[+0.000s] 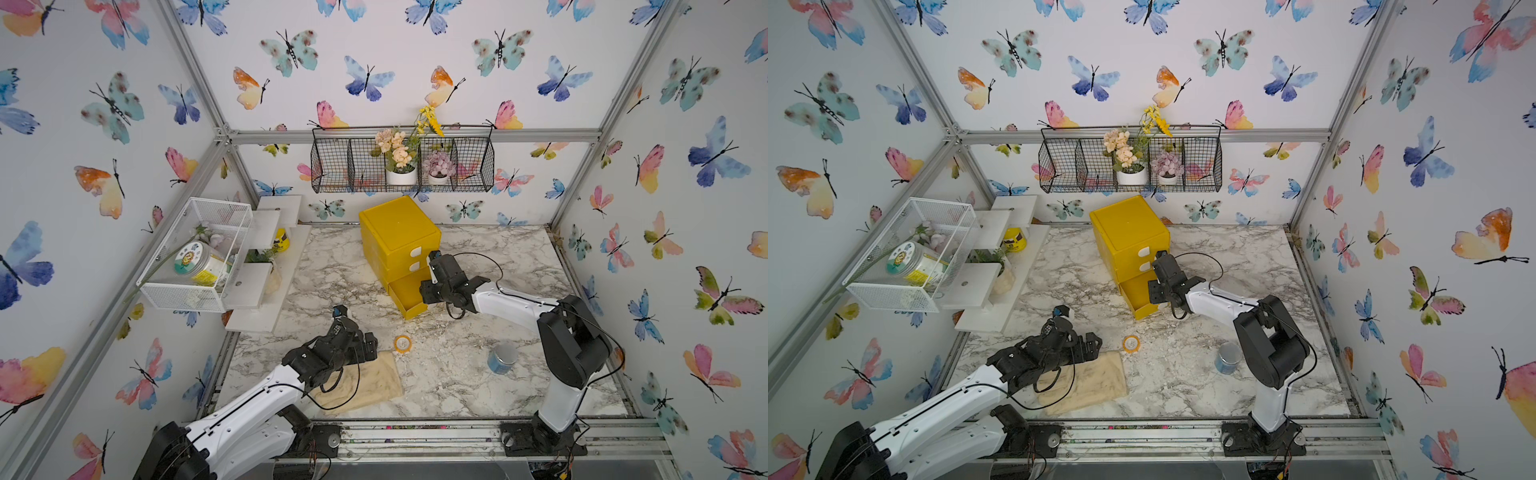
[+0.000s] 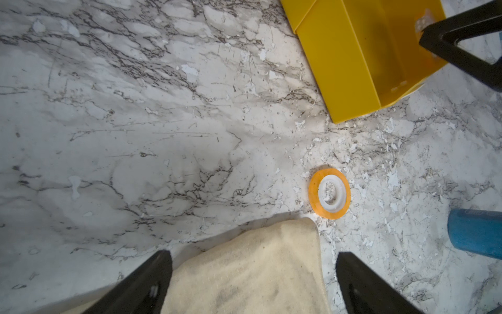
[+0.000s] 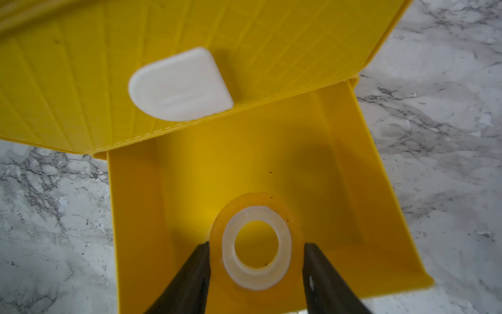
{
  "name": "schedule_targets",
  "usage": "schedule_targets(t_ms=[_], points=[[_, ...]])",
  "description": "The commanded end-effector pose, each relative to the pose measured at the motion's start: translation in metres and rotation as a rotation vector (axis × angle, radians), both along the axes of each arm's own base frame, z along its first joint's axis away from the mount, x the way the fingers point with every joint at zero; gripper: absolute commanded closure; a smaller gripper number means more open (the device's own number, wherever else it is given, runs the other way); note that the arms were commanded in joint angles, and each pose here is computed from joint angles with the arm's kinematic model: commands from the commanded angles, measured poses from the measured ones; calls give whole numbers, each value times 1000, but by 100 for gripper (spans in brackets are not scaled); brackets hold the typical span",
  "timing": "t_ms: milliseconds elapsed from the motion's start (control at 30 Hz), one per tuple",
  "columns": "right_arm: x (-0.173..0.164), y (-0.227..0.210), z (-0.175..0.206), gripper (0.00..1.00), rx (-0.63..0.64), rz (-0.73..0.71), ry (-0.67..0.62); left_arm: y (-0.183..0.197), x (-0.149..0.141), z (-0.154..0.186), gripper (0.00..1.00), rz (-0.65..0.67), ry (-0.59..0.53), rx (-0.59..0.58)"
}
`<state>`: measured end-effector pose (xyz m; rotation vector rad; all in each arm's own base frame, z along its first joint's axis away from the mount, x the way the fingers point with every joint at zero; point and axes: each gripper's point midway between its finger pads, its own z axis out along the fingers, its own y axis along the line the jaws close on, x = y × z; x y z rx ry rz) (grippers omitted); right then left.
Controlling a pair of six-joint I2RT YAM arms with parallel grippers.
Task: Place the transparent tape into the drawer according to color
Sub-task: Place the tape in the drawer.
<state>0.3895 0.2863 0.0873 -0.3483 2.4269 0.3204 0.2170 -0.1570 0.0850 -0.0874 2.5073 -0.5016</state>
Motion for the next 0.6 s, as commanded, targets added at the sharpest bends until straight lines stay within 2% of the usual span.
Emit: schedule_targets(t_ms=[0,300,567], points=[[18,5,15,44,8,-28,-56,-6,-2,-4,1,-35,11,-5],[18,7,19,33,23,-31,-57,-14,1,-9,1,-52,27,-16],[-8,5,53,37,143,7,-63,-32,6,-7,1,-92,22,8]])
